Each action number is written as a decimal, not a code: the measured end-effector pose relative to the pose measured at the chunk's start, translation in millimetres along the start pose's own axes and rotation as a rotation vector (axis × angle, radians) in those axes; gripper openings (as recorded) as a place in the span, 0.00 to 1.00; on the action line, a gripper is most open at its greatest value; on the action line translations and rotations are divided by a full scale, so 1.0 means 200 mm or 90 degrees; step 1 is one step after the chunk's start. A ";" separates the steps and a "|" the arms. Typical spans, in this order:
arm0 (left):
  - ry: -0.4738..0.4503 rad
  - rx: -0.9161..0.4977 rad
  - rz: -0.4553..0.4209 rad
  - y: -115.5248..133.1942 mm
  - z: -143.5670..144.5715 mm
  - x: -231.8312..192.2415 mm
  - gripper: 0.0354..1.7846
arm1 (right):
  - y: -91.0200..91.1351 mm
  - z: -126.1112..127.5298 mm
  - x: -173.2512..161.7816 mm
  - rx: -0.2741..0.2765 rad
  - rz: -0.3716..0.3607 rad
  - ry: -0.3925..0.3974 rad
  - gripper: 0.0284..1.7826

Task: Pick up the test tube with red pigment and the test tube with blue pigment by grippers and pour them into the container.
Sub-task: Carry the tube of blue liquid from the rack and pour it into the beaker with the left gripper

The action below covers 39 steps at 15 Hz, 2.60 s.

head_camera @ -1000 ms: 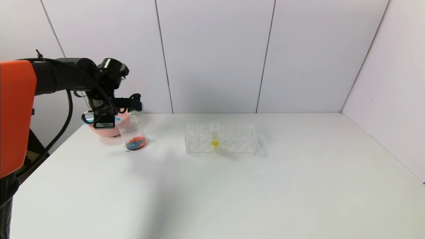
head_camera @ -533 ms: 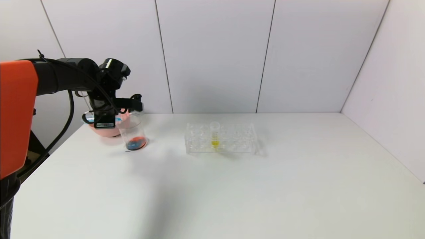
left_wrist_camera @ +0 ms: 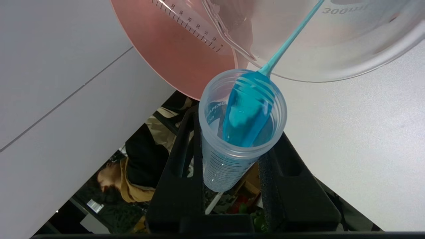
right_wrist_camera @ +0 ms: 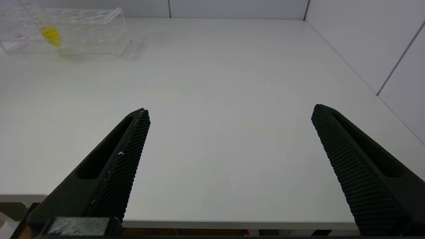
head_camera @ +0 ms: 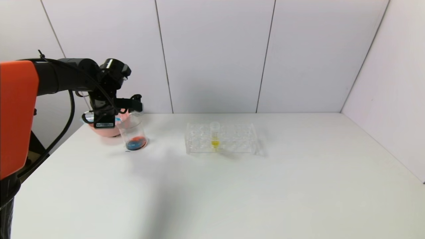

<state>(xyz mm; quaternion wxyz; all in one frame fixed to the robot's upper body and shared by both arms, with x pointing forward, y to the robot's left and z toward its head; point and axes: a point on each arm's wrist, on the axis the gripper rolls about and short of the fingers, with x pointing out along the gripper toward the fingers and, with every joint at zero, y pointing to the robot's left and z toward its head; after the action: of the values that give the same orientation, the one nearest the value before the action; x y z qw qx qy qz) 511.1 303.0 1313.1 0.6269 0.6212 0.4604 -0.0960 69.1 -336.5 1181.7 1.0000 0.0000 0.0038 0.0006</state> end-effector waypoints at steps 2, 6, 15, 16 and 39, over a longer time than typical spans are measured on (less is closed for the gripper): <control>0.002 0.001 0.001 0.00 0.00 0.00 0.25 | 0.00 0.00 0.00 0.000 0.000 0.000 1.00; 0.015 0.004 0.005 -0.01 0.01 0.00 0.25 | 0.00 0.00 0.00 0.000 0.000 0.000 1.00; 0.034 0.008 0.015 -0.01 0.03 0.00 0.25 | 0.00 0.00 0.00 0.000 0.000 0.000 1.00; 0.036 0.009 0.017 -0.01 0.04 0.00 0.25 | 0.00 0.00 0.00 0.000 0.000 0.000 1.00; 0.102 0.027 0.040 -0.03 0.07 -0.01 0.25 | 0.00 0.00 0.00 0.000 0.000 0.000 1.00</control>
<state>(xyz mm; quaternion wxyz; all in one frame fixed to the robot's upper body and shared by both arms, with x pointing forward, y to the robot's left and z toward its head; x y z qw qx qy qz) 512.5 289.4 1307.8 0.5778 0.6538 0.4873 -0.0362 69.1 -336.5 1181.7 1.0000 0.0000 0.0038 0.0006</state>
